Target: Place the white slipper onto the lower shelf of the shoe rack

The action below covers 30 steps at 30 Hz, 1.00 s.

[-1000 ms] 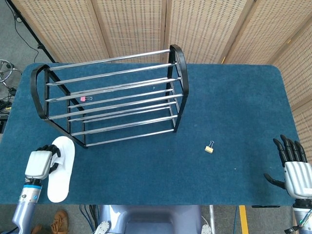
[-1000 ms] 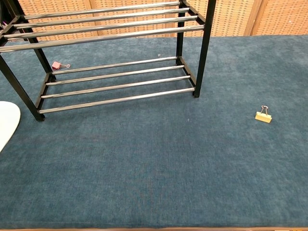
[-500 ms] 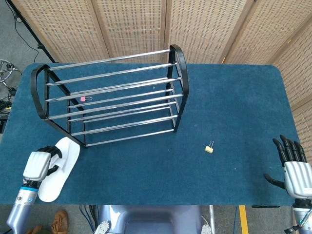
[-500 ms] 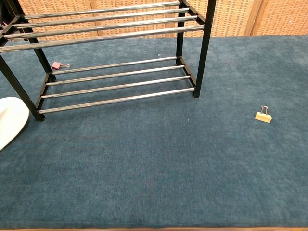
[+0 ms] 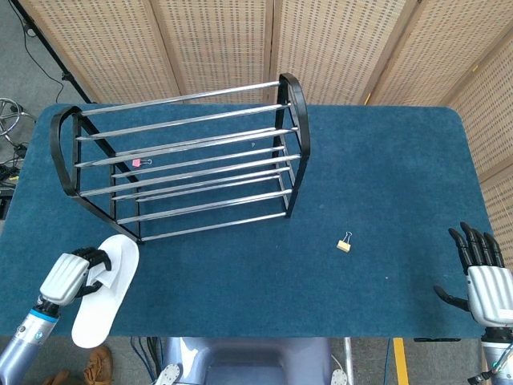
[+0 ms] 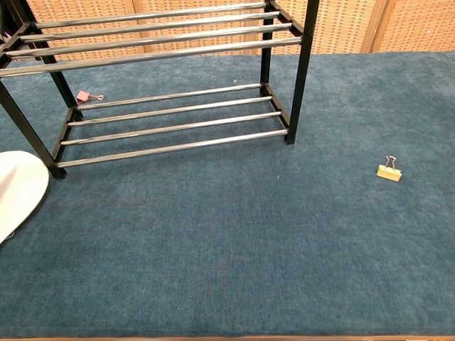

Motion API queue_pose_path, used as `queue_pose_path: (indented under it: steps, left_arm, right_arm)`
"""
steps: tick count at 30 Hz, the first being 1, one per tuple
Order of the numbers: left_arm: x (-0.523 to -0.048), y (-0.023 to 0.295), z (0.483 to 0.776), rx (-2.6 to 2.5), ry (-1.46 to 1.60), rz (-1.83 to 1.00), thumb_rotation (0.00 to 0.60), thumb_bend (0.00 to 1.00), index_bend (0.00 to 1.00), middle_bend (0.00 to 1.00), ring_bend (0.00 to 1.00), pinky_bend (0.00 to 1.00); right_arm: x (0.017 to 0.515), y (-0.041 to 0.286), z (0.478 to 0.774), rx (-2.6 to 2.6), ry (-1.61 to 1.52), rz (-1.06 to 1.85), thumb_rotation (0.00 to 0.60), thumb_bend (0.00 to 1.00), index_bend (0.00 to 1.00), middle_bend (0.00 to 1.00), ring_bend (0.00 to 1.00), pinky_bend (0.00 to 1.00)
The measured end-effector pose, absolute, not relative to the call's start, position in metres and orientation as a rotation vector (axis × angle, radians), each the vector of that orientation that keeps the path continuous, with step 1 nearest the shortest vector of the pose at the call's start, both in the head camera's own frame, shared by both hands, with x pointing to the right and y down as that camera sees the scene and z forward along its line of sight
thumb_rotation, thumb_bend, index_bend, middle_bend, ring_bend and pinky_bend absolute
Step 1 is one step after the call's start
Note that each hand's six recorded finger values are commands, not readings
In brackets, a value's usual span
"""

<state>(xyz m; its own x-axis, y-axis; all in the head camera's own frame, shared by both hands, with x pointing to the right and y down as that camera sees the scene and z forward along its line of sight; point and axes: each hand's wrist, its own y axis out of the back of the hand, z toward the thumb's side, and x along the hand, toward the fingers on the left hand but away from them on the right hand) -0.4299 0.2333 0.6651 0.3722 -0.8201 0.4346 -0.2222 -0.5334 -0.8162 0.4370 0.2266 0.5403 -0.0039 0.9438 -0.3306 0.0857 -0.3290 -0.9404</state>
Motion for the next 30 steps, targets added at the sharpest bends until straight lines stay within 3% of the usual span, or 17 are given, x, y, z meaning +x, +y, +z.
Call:
queue_pose_path:
  steps: [20,30]
  left_arm:
    - [-0.398,0.244,0.637,-2.023,0.894,-0.884,0.6,0.67,0.77,0.58,0.47,0.56]
    - [-0.36,0.233,0.648,-2.063,0.859,-0.82,0.6,0.67,0.77,0.58,0.47,0.56]
  right_arm:
    - [0.441,0.226,0.538,-1.508,-1.122,1.433,0.6,0.0,0.0,0.0,0.0,0.0]
    - [0.443,0.226,0.54,-1.506,-1.122,1.449,0.6,0.0,0.0,0.0,0.0,0.0]
